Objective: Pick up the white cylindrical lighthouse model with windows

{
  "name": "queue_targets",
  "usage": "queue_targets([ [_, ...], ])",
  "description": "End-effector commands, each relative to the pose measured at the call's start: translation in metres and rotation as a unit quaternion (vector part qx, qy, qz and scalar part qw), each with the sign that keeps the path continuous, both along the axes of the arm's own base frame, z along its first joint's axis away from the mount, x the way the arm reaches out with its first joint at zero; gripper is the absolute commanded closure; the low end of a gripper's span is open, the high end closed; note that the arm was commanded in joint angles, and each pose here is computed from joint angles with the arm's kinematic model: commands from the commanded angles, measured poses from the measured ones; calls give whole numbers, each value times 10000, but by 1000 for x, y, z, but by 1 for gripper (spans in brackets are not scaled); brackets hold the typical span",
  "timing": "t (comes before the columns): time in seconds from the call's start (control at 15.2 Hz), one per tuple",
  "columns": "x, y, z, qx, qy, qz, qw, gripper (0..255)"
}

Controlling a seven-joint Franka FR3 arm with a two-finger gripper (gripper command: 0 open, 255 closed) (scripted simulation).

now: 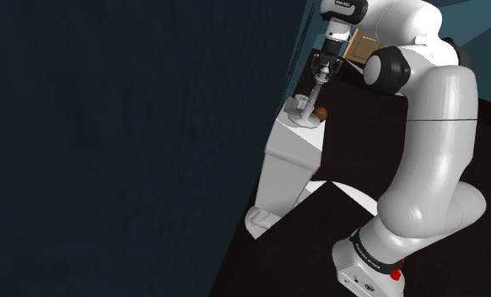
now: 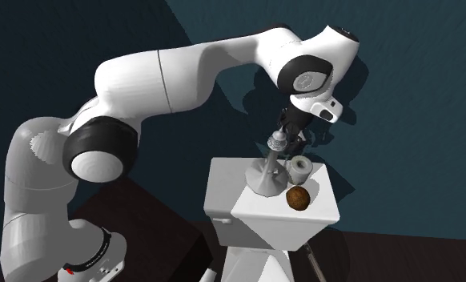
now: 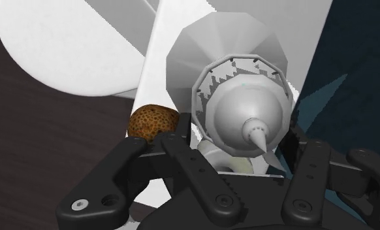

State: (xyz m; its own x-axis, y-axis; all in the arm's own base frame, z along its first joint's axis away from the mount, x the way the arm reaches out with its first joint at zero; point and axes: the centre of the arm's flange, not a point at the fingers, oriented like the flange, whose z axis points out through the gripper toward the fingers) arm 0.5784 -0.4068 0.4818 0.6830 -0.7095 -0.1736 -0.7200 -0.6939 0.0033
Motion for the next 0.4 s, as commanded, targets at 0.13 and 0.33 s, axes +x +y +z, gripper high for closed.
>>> queue_targets([
  [0.13, 1, 1, 22, -1, 0, 0, 10000, 255],
  [0.33, 1, 1, 28, -1, 0, 0, 10000, 255],
])
